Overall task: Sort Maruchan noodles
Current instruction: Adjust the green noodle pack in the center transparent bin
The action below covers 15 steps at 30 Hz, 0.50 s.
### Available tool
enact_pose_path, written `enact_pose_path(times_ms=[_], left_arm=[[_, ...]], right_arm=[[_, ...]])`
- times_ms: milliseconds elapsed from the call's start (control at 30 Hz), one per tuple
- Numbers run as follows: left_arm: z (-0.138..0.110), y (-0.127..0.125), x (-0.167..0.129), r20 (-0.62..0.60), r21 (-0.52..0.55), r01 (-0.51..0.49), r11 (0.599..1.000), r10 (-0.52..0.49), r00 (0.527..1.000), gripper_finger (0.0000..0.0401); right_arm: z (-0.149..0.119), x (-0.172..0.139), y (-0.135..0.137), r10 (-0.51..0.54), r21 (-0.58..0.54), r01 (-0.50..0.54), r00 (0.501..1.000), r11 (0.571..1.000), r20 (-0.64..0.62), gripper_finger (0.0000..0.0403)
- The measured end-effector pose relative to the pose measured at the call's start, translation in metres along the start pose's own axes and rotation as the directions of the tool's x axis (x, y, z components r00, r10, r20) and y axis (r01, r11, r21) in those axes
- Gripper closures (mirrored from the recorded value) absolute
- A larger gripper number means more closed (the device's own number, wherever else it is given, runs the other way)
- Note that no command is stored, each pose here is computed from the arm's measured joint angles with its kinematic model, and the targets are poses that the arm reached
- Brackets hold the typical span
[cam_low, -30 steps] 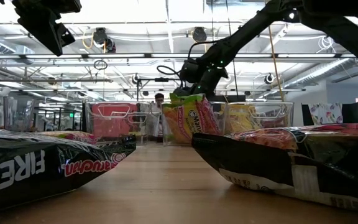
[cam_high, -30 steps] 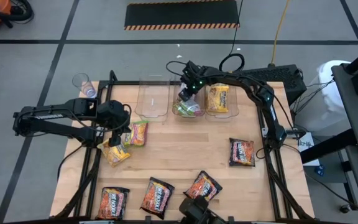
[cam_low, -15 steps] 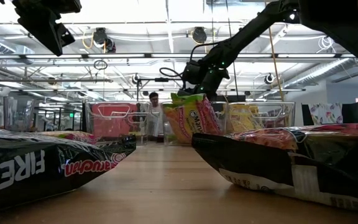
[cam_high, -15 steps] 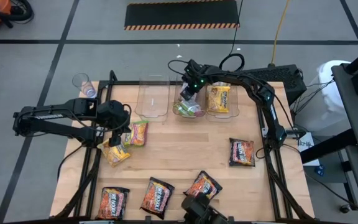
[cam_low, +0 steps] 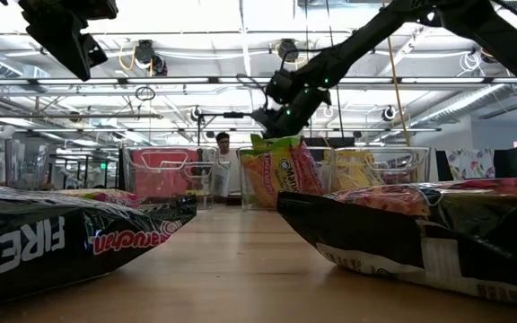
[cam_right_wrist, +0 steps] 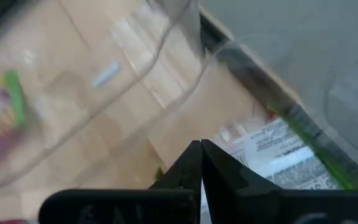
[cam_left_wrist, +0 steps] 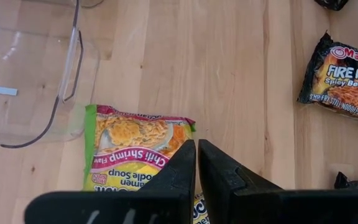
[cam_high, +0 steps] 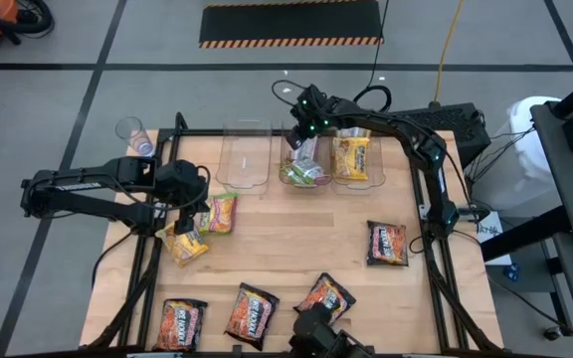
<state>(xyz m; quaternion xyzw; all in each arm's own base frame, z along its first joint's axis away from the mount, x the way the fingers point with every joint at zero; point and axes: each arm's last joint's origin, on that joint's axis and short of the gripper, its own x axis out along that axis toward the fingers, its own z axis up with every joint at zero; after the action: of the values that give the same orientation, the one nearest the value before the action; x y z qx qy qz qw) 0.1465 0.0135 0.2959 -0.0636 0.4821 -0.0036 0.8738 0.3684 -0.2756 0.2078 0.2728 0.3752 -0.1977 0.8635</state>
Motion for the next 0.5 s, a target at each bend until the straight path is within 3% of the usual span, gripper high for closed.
enact_pose_path(times_ms=[233, 500], left_arm=[[0.0, 0.0, 0.0, 0.0, -0.002, 0.001, 1.0, -0.001, 1.0, 0.0377], [0.0, 0.0, 0.0, -0.001, -0.001, 0.001, 1.0, -0.001, 1.0, 0.0377]], right_arm=[[0.008, -0.014, 0.004, 0.009, 0.008, -0.009, 0.998, 1.0, 0.059, 0.0399], [-0.002, -0.014, 0.001, -0.046, -0.004, 0.046, 0.998, 0.999, -0.037, 0.0398]])
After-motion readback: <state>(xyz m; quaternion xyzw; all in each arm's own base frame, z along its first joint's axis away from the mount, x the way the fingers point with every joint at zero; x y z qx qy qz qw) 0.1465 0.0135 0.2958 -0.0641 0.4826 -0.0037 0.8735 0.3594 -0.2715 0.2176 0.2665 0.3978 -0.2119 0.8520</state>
